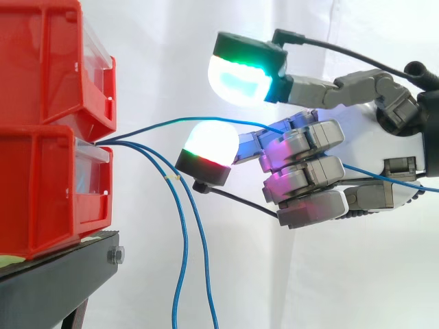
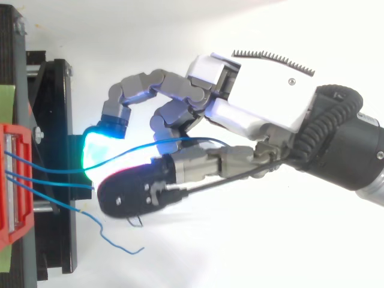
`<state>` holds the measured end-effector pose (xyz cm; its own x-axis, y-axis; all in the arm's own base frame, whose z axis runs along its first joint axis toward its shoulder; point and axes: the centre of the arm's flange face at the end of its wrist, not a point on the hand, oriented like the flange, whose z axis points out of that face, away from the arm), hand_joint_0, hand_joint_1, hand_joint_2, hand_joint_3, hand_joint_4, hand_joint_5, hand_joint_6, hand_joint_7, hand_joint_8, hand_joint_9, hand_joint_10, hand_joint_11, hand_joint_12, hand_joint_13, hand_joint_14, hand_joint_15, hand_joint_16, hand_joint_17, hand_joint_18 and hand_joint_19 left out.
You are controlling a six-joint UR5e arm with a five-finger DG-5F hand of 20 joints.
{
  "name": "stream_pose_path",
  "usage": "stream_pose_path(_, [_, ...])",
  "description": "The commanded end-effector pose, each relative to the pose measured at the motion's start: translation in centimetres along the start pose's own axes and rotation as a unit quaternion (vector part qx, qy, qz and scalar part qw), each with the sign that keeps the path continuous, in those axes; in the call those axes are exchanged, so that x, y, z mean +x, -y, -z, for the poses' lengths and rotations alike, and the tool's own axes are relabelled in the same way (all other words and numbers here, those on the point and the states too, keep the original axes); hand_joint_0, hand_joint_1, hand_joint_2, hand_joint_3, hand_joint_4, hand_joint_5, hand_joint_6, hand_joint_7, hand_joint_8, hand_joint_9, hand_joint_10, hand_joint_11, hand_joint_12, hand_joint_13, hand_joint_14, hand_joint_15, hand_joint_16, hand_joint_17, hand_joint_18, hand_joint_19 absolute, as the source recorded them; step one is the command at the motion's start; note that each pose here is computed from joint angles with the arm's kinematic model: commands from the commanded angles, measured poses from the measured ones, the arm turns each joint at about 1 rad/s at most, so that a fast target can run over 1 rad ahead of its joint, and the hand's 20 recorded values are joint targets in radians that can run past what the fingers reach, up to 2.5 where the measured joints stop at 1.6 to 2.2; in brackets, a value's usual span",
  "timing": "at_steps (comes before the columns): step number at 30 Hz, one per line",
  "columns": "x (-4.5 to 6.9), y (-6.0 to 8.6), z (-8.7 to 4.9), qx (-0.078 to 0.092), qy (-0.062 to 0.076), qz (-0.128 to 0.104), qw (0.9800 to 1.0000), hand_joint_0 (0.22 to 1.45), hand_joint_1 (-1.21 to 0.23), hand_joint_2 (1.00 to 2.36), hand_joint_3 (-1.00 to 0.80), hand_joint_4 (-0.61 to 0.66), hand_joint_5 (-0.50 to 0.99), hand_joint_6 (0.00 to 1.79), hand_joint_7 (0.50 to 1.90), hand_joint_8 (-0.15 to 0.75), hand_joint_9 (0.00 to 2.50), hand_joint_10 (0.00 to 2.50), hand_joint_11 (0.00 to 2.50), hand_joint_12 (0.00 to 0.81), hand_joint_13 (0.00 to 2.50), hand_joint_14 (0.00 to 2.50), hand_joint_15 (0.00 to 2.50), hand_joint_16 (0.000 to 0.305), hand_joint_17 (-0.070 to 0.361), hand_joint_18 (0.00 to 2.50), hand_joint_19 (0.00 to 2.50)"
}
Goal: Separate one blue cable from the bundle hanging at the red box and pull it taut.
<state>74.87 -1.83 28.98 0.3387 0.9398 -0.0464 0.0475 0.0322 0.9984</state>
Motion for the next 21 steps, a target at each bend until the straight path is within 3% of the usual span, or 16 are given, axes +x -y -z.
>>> stream_pose_path(1, [0.0,-0.02,-0.01,0.0,0.0,0.0,1.0,0.62,-0.46,1.0,-0.48,0.19,-0.14,0.76,1.08,0.243,0.99,1.33,1.46,0.294,0.65,2.44,1.43,0.023,0.052,1.13,1.76])
stream_pose_path(9, [0.1,0.04,0.04,0.0,-0.001,0.001,1.0,0.63,-0.5,1.02,-0.19,0.21,-0.13,0.72,1.1,0.244,1.0,1.28,1.53,0.302,0.65,2.43,1.46,0.025,0.055,1.13,1.76])
stream_pose_path(21, [0.22,-0.04,0.05,-0.001,-0.002,0.001,1.0,0.62,-0.56,1.02,-0.13,0.24,-0.12,0.71,1.12,0.259,1.0,1.32,1.5,0.319,0.65,2.46,1.44,0.028,0.063,1.15,1.75])
